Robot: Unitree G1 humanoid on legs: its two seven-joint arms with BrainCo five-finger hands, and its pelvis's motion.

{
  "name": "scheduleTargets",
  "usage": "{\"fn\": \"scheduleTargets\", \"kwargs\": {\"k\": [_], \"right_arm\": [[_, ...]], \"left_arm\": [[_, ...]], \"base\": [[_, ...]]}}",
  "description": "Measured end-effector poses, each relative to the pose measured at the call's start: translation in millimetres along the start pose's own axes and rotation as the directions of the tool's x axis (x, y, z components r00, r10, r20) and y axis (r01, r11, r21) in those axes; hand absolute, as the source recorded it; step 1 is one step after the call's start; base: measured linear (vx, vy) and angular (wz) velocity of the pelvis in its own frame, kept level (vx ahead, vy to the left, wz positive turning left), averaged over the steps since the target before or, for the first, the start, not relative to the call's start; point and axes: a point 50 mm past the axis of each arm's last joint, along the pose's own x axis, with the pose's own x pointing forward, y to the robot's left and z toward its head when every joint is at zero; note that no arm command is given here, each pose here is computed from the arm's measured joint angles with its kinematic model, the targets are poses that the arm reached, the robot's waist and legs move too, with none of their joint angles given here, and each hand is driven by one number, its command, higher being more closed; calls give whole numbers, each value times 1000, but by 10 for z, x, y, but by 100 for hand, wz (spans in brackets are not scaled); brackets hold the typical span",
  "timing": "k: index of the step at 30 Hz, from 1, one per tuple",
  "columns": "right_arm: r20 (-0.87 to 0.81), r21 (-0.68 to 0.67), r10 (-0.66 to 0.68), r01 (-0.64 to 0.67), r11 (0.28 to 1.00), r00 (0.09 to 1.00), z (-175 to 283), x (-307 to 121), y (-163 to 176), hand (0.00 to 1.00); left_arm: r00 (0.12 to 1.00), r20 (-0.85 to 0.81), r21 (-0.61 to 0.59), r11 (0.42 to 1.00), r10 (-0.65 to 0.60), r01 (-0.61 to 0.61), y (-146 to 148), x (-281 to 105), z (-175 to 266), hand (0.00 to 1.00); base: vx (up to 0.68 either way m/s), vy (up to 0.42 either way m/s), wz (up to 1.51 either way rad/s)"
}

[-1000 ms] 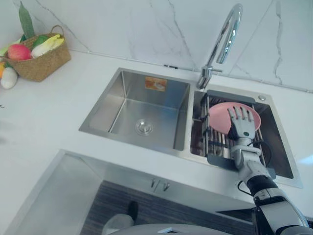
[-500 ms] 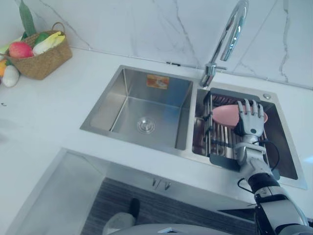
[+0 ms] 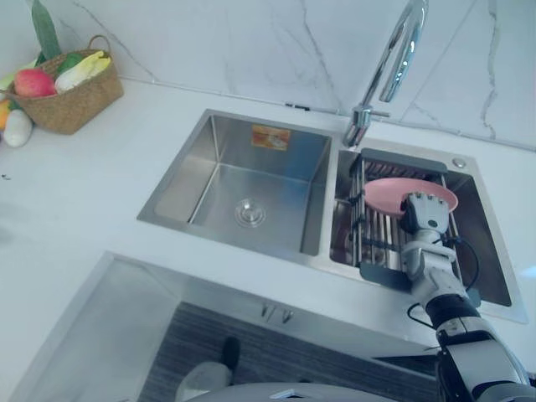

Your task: Walk over to the sink, pick up the cup, carry it to the dishwasher, place the cup inside the dishwasher, then close the dishwasher door

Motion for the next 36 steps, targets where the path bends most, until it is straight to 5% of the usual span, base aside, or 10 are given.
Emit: {"fn": "scheduleTargets", "kwargs": {"k": [21, 27, 31, 36], "right_arm": [[38, 34, -48, 47, 998, 998, 116, 73, -119, 100], [191, -7, -185, 190, 982, 964, 265, 192, -453, 100], [327, -15, -361, 386, 922, 874, 272, 247, -960, 100], [306, 19, -526, 547, 837, 794, 100, 220, -1321, 100]], "left_arm": [[1000, 15, -28, 1000, 1, 0, 27, -3, 24, 0], [1000, 24, -25, 1000, -2, 3, 17, -17, 95, 0], [1000, 5, 11, 1000, 10, -10, 34, -25, 112, 0], [1000, -12, 28, 1000, 12, -11, 43, -23, 93, 0]], "base": [[6, -1, -9], [31, 6, -32], [44, 6, -32], [31, -4, -42]]}}
